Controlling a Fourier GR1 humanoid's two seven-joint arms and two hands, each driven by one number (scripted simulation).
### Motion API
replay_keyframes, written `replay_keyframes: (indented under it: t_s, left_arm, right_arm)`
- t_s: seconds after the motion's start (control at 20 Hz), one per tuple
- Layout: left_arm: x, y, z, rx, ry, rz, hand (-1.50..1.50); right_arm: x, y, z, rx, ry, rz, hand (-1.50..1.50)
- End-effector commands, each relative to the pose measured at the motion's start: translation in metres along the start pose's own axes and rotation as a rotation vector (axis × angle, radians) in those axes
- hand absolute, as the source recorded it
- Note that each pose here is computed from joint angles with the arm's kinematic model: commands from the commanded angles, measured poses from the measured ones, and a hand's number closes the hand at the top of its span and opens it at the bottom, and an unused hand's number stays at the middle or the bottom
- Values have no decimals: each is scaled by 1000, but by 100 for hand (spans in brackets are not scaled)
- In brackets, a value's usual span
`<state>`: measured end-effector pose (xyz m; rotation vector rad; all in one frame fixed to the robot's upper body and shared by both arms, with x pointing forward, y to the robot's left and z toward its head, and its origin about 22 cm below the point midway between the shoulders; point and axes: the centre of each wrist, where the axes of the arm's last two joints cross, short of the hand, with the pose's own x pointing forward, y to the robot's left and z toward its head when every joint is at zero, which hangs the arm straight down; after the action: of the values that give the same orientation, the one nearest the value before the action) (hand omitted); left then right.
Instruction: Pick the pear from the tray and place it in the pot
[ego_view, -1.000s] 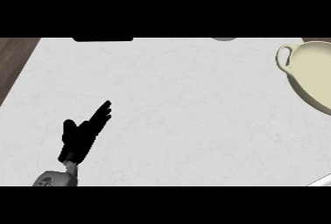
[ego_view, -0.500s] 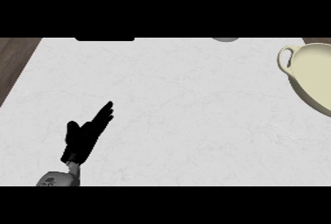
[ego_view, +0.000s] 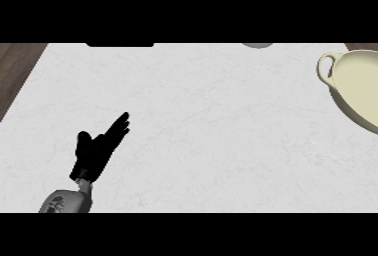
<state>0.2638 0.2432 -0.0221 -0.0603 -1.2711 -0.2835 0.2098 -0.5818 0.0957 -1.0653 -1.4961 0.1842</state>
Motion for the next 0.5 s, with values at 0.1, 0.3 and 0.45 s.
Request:
replay_keyframes:
  t_s: [0.1, 0.3, 0.45]
  left_arm:
    - [2, -10, -2, -19, -12, 0, 0]
    - [3, -3, 6, -16, -7, 4, 0]
    - [8, 2, -3, -17, -19, -8, 0]
  right_arm:
    - [56, 5, -50, 64, 17, 116, 150]
    - [98, 30, -78, 116, 39, 179, 150]
    - [101, 63, -82, 150, 67, 256, 150]
